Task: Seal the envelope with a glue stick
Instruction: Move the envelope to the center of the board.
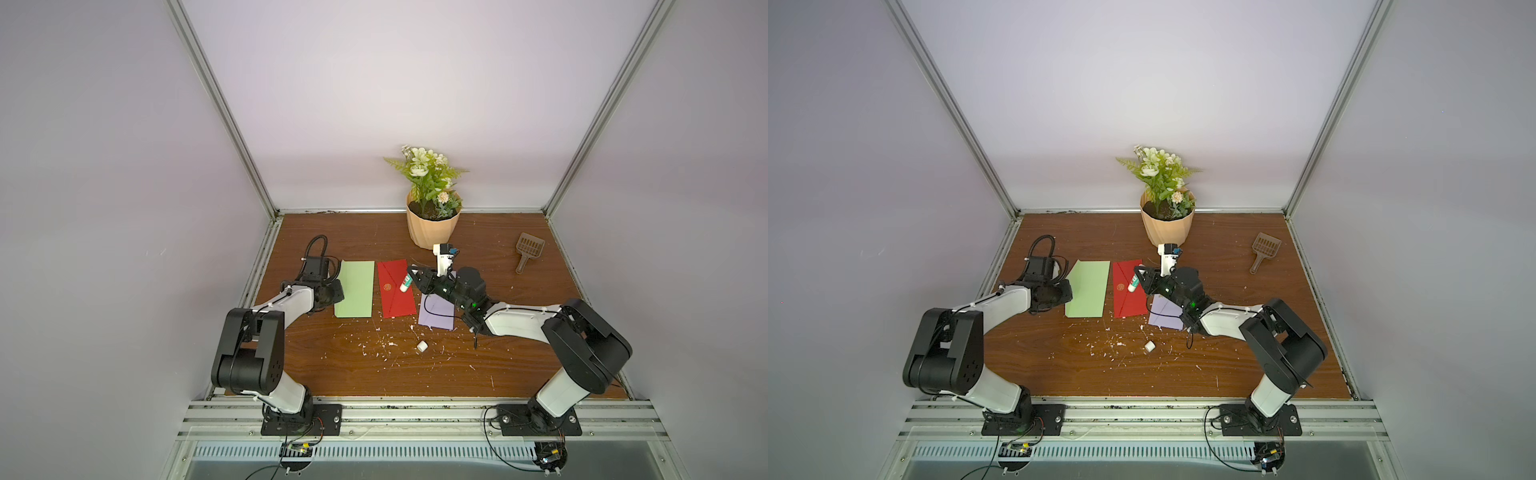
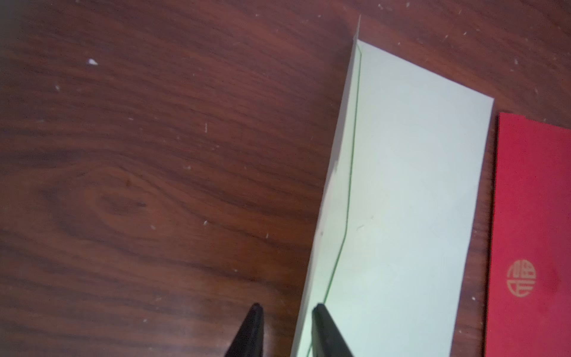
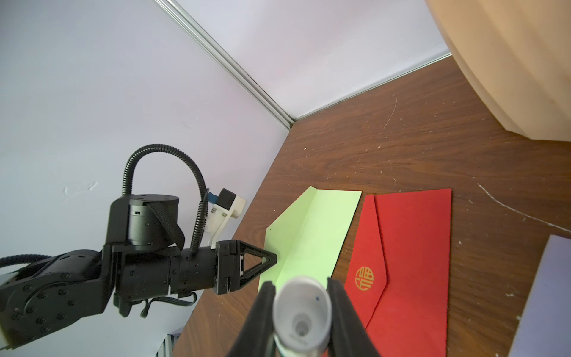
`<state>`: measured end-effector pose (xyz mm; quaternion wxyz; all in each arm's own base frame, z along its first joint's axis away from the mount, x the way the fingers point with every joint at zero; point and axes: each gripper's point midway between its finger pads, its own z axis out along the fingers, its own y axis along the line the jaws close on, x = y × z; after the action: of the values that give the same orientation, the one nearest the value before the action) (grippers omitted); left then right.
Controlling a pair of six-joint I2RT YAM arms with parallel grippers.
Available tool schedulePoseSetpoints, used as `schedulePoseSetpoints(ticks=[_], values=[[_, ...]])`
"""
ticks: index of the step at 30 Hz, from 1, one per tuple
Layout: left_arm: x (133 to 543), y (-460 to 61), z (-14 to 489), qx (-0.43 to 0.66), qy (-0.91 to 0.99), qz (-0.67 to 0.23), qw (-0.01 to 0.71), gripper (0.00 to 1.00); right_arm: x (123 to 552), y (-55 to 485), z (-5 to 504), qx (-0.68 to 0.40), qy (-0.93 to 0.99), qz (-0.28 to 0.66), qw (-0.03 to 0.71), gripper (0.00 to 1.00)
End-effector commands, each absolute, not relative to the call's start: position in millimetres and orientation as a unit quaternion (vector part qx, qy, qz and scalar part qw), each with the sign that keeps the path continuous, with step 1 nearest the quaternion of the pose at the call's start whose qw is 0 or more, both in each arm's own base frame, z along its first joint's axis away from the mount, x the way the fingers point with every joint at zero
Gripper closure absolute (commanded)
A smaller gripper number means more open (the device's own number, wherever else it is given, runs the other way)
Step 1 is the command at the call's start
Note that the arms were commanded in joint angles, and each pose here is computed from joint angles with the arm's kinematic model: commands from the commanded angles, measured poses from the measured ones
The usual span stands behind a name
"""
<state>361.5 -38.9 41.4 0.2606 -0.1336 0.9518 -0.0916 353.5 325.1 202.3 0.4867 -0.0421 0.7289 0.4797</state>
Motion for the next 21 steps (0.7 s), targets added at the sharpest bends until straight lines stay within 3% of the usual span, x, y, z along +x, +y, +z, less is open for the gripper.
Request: schedulePoseSetpoints(ticks=[1,12,21], values=[[365.8,-37.5,45.0,-0.131,0.948,-0.098,0.274,0.75,354.2,335.2,219.1,-0.054,0.712,0.499,0.491,1.00],[356.5,-48.2,44.0,-0.125,0.945,-0.126,0.274,0.97,358.3,343.6,213.4,-0.057,0.728,0.485,0.481,1.00],[330.8,-45.8,56.6,-0.125,0.945,-0.109,0.283,1.00,357.0,386.4,210.9,-0.090,0.735,0.442,0.506,1.00]])
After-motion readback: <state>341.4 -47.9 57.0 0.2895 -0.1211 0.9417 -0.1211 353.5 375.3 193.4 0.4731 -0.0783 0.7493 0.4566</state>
